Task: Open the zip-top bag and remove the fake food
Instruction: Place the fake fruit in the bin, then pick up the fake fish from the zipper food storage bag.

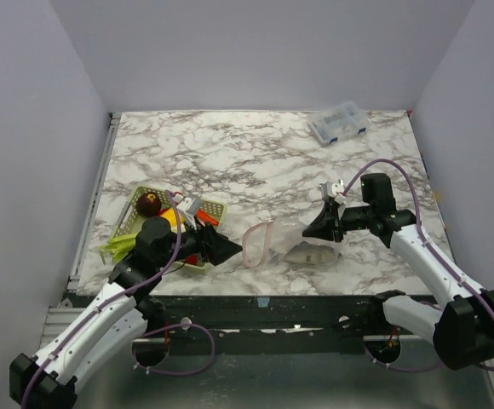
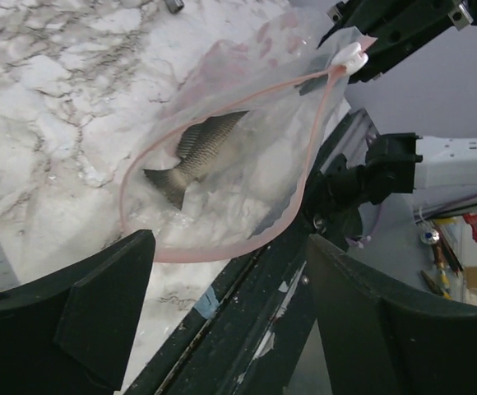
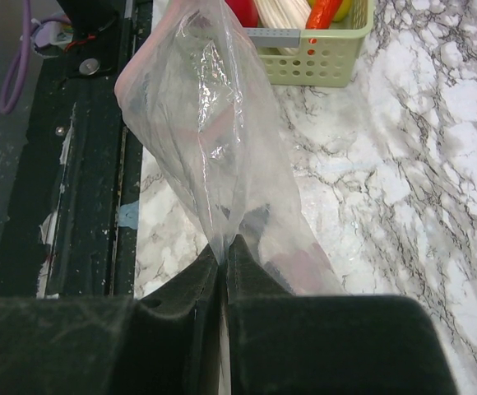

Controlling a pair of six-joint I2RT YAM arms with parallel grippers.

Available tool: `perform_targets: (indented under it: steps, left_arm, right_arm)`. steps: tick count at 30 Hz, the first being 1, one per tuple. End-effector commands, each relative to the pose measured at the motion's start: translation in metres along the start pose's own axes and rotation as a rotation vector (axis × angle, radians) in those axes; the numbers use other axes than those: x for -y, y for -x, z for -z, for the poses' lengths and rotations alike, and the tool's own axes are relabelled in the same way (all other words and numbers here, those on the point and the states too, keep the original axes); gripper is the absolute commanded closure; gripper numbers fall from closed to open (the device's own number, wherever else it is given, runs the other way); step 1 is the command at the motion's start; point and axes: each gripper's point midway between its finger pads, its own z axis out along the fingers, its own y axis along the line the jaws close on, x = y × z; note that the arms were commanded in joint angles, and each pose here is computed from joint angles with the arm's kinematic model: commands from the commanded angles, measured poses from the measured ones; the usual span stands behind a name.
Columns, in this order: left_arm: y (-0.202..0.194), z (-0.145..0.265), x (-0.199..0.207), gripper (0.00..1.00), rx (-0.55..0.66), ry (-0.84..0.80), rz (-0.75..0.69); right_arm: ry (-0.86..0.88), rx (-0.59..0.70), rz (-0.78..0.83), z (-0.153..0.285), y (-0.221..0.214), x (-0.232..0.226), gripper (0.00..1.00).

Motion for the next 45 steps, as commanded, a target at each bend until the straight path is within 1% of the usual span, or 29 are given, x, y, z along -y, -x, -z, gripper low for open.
perform_targets:
  steps: [1,2,5,7,13,16,21,26,28,30,31,36,37,39,41,43,45]
  left_arm:
    - [-0.018,-0.013,0.023,0.3,-0.062,-0.149,0.017]
    - [-0.021,-0.018,0.022,0.36,-0.068,-0.138,0.014]
    - [-0.028,-0.034,0.017,0.41,-0.094,-0.085,-0.006]
    - [-0.027,-0.044,0.013,0.48,-0.088,-0.057,-0.014]
    - [-0.017,-0.067,-0.01,0.57,-0.053,0.066,-0.064]
    - [-0.022,-0.076,-0.008,0.58,-0.073,0.037,-0.08]
    - [-0.047,-0.097,0.002,0.57,-0.139,-0.021,-0.094]
    - [-0.07,-0.116,-0.005,0.53,-0.162,0.013,-0.102]
    - [-0.073,-0.121,-0.007,0.53,-0.158,0.015,-0.09]
    - [-0.075,-0.125,-0.01,0.52,-0.148,0.019,-0.074]
    - [-0.074,-0.126,-0.011,0.52,-0.136,0.025,-0.065]
    - [-0.074,-0.128,-0.016,0.51,-0.124,0.047,-0.052]
    - [-0.075,-0.128,-0.018,0.51,-0.125,0.052,-0.055]
    - [-0.076,-0.127,-0.019,0.5,-0.127,0.054,-0.064]
    - [-0.077,-0.127,-0.021,0.49,-0.132,0.057,-0.072]
    - [-0.079,-0.127,-0.023,0.49,-0.137,0.062,-0.074]
    - [-0.081,-0.128,-0.025,0.49,-0.141,0.066,-0.071]
  right_arm:
    - [0.023,0.009,-0.017,0.0,-0.001,-0.003,0.91]
    - [0.024,0.009,-0.019,0.0,-0.001,-0.003,0.91]
    - [0.024,0.007,-0.021,0.0,-0.002,-0.003,0.91]
    - [0.025,0.007,-0.02,0.0,-0.002,-0.004,0.91]
    - [0.028,0.008,-0.025,0.0,-0.003,-0.006,0.91]
    - [0.031,0.011,-0.026,0.0,-0.003,-0.006,0.91]
    - [0.03,0.012,-0.026,0.0,-0.003,-0.006,0.91]
    - [0.026,0.006,-0.022,0.0,-0.006,-0.006,0.89]
    - [0.012,-0.007,-0.009,0.001,-0.009,-0.004,0.78]
    - [-0.005,-0.032,0.009,0.002,-0.013,-0.001,0.7]
    - [-0.015,-0.052,0.02,0.003,-0.016,0.001,0.65]
    - [-0.012,-0.18,0.052,0.012,-0.026,0.008,0.44]
    - [-0.011,-0.214,0.077,0.016,-0.026,0.011,0.38]
    - [-0.001,-0.285,0.073,0.022,-0.033,0.01,0.23]
    - [-0.024,-0.336,0.092,0.029,-0.036,0.013,0.17]
    - [-0.075,-0.361,0.135,0.037,-0.032,0.017,0.09]
    - [-0.138,-0.362,0.178,0.045,-0.021,0.019,0.05]
